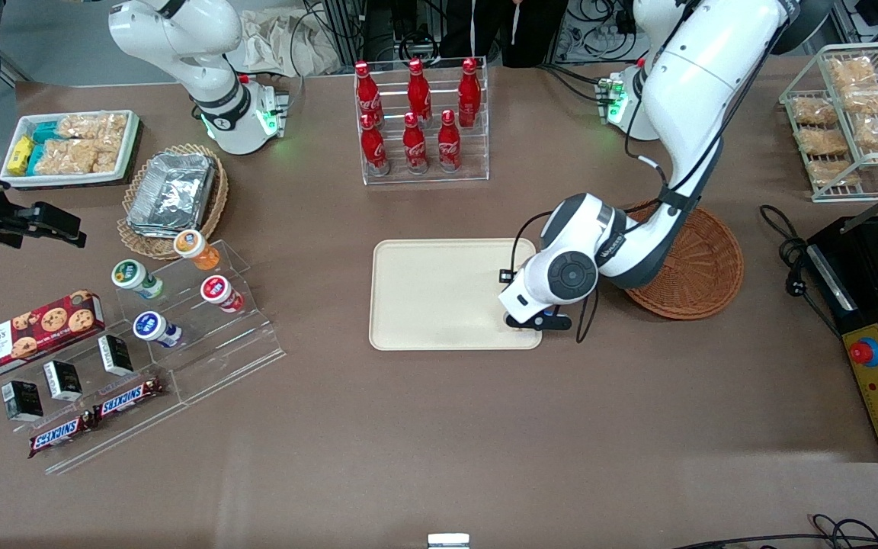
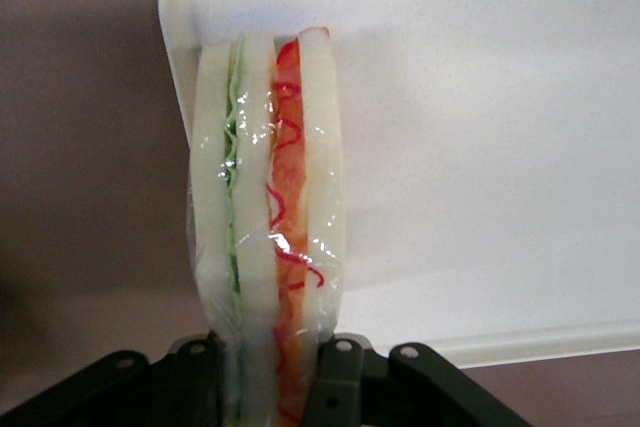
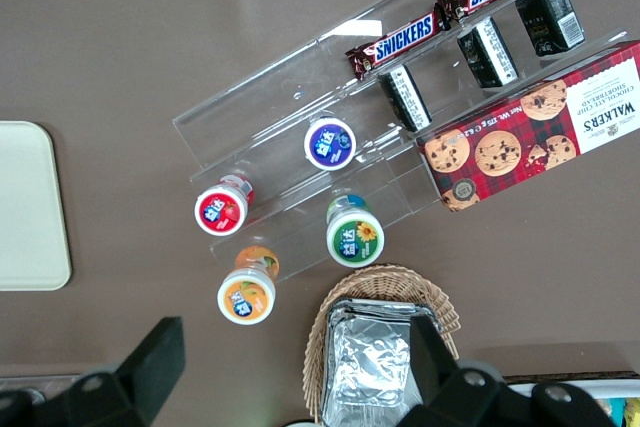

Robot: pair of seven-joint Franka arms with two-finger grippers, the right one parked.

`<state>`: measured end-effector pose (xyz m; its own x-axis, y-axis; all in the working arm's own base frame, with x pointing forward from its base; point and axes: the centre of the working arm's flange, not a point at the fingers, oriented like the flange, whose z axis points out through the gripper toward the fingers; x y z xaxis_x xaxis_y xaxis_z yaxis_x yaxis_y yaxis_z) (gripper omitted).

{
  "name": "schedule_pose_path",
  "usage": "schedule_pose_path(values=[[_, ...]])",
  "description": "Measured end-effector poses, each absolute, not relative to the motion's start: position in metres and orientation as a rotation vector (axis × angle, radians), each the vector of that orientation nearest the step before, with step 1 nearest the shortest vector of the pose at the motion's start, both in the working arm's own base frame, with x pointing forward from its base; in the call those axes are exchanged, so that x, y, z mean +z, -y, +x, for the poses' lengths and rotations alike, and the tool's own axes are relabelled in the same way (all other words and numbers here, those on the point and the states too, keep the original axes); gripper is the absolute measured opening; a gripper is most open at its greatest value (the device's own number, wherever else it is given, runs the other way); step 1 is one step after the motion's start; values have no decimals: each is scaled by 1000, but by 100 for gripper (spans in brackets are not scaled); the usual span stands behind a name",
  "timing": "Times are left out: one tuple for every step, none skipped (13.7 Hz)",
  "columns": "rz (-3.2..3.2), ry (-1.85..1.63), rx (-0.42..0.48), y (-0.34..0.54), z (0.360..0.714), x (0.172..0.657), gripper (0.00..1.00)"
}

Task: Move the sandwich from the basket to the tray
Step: 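Carry the sandwich over the cream tray and lower it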

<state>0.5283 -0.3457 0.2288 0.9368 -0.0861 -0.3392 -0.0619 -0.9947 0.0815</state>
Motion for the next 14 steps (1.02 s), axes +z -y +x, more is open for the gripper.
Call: schedule_pose_path(values=[[3023,127,-541,349,526,226,30],[3023,140,-548,353,523,224,31],[3024,152,-553,356,520,222,31],[3029,166,-554,358,518,220,32],[3035,176,-552,359,517,219,34],[3037,180,-550,359,518,218,34],[3039,181,-549,359,518,218,34],[3040,182,-550,359,518,217,41],[3041,183,-551,358,518,216,51],[3041,183,-554,358,518,215,59],[3041,182,-556,358,518,214,70],[3041,182,-557,358,518,214,79],[3042,182,-557,358,518,214,89],[3041,180,-555,358,519,214,98]])
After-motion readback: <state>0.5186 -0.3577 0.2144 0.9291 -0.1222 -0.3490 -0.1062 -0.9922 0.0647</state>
